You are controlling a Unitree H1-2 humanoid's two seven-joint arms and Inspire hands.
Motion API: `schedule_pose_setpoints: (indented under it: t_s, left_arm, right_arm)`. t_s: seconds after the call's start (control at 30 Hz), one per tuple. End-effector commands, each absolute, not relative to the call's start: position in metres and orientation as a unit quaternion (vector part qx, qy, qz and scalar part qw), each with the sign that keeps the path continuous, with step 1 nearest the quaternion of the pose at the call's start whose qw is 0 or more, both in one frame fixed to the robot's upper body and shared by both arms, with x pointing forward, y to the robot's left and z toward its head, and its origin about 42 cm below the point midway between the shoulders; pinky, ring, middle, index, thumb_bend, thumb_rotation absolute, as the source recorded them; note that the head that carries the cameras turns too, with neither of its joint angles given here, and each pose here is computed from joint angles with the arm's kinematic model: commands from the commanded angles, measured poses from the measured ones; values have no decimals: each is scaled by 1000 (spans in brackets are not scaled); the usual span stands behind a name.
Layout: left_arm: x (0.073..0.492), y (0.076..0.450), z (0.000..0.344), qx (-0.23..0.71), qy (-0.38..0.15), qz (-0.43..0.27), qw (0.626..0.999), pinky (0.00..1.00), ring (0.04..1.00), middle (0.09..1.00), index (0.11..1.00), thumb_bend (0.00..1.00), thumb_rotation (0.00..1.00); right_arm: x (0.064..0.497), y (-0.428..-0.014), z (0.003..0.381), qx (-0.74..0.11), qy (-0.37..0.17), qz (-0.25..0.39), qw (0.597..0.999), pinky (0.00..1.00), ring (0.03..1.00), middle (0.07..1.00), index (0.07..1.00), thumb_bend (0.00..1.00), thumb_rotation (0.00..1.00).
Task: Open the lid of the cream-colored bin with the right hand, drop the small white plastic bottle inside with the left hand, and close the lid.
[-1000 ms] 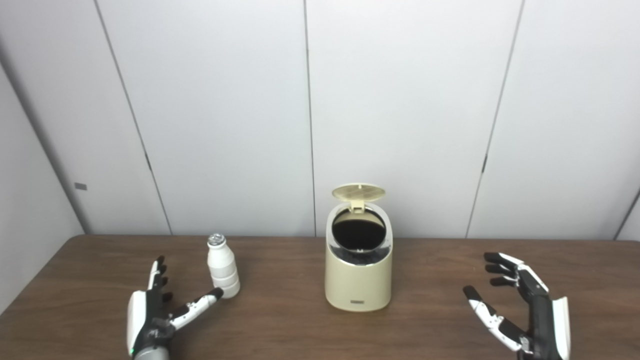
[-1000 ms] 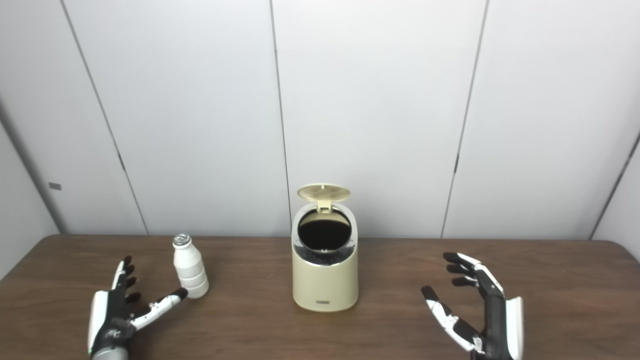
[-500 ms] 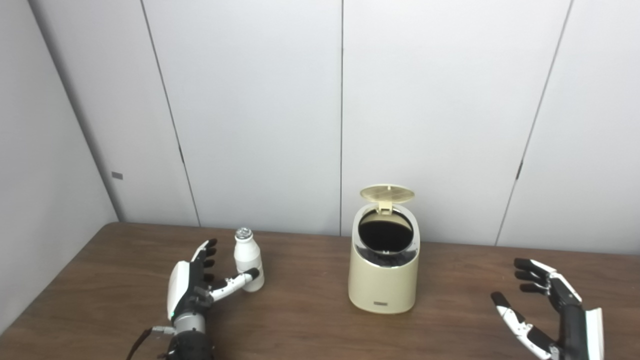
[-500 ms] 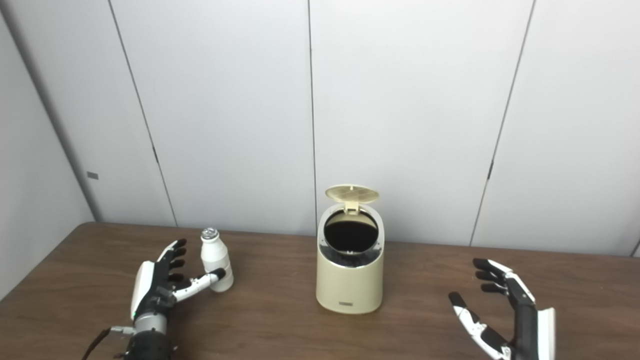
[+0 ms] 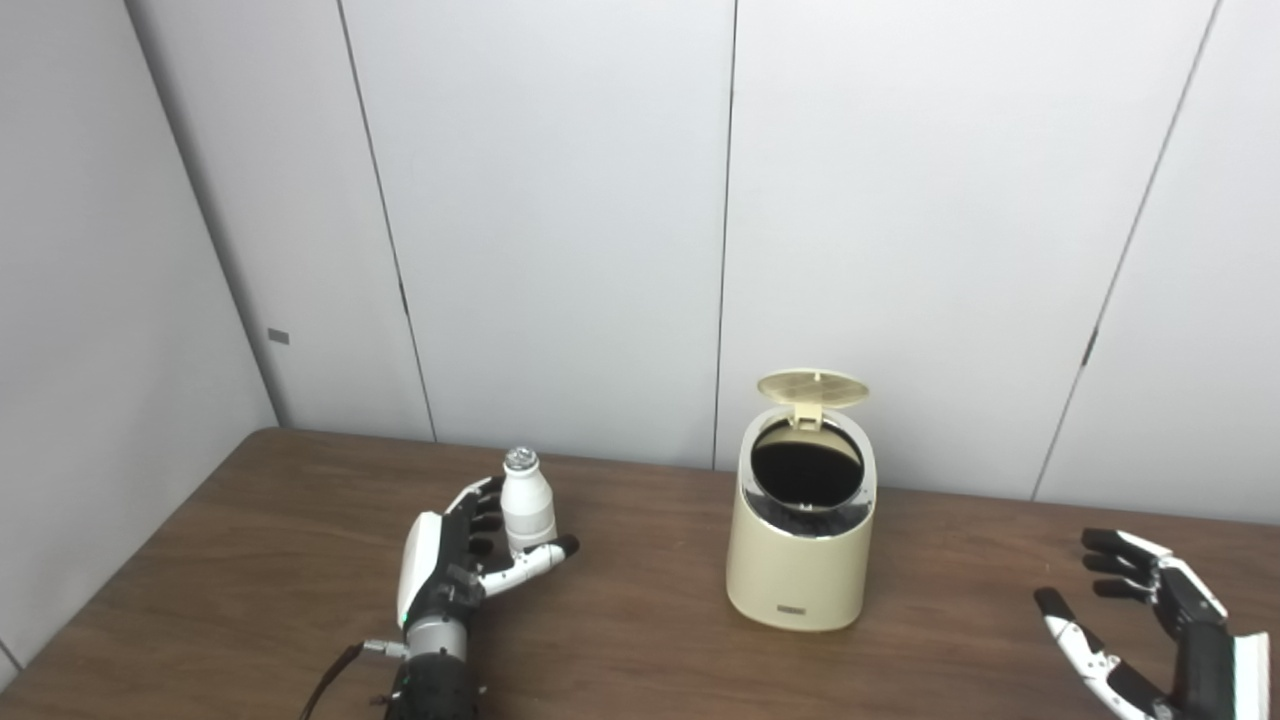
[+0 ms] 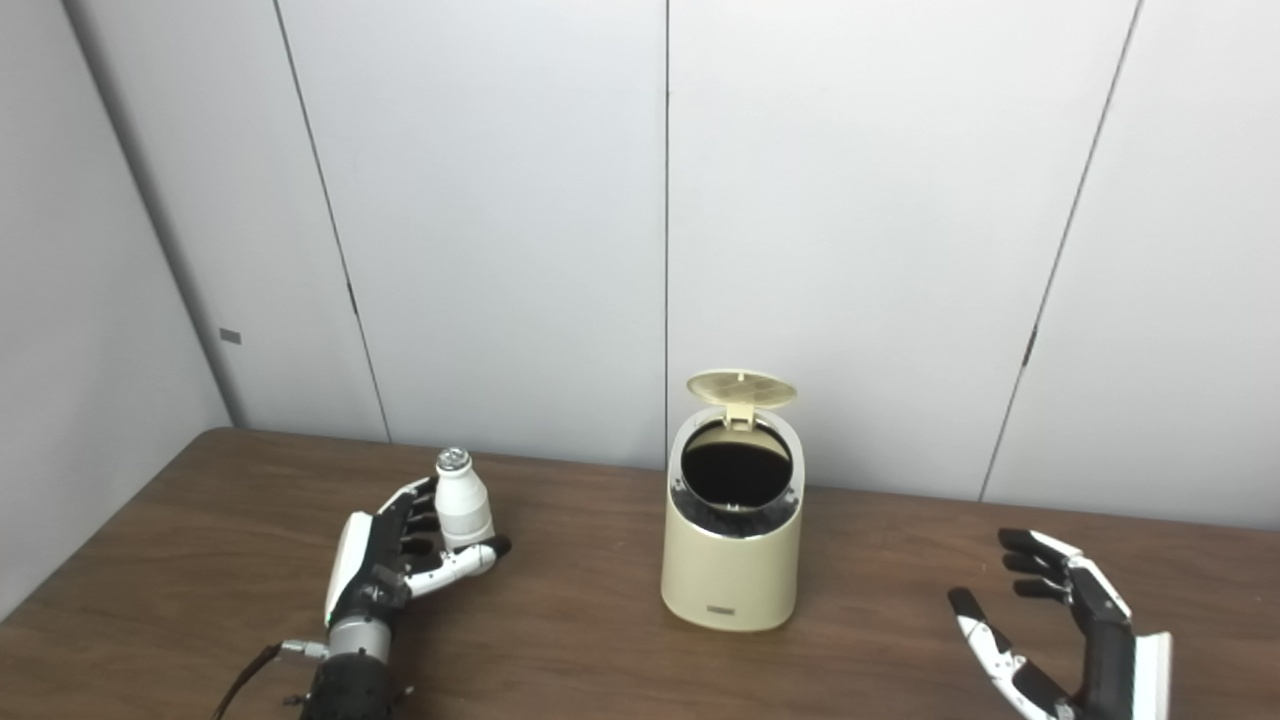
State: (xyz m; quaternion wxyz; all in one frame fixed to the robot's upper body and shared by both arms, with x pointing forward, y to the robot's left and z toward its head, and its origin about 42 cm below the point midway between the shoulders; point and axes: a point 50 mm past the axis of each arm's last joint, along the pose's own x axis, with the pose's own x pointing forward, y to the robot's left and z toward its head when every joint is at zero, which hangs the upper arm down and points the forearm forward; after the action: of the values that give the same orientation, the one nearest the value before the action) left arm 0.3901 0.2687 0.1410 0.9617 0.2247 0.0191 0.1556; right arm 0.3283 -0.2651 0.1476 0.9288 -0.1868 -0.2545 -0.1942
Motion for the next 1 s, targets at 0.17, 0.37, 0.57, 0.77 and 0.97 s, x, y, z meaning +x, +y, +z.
schedule_pose_setpoints:
  t_s: [0.17, 0.37, 0.57, 0.77, 0.97]
  left_arm:
    - [394, 250, 152, 180, -43, 171, 968, 628, 679, 664, 682, 1000, 111]
    - [395, 252, 162, 153, -98, 232, 956, 561, 601, 596, 614, 888, 3]
    - [400, 253, 167, 164, -131, 288, 934, 891, 621, 494, 495, 541, 0]
    - [401, 256, 169, 178, -143, 296, 928, 972, 654, 478, 485, 523, 0]
    - [400, 257, 168, 171, -138, 285, 933, 1000, 698, 481, 482, 524, 0]
  right_arm:
    - [319, -281, 140, -229, -243, -193, 923, 528, 622, 653, 626, 295, 150]
    - [317, -280, 142, -229, -236, -191, 925, 491, 600, 648, 625, 292, 156]
    - [316, -279, 143, -230, -233, -190, 926, 505, 613, 655, 626, 283, 128]
    - [314, -278, 143, -227, -227, -187, 929, 521, 621, 658, 632, 280, 59]
    - [314, -276, 145, -222, -227, -185, 930, 514, 620, 661, 630, 279, 68]
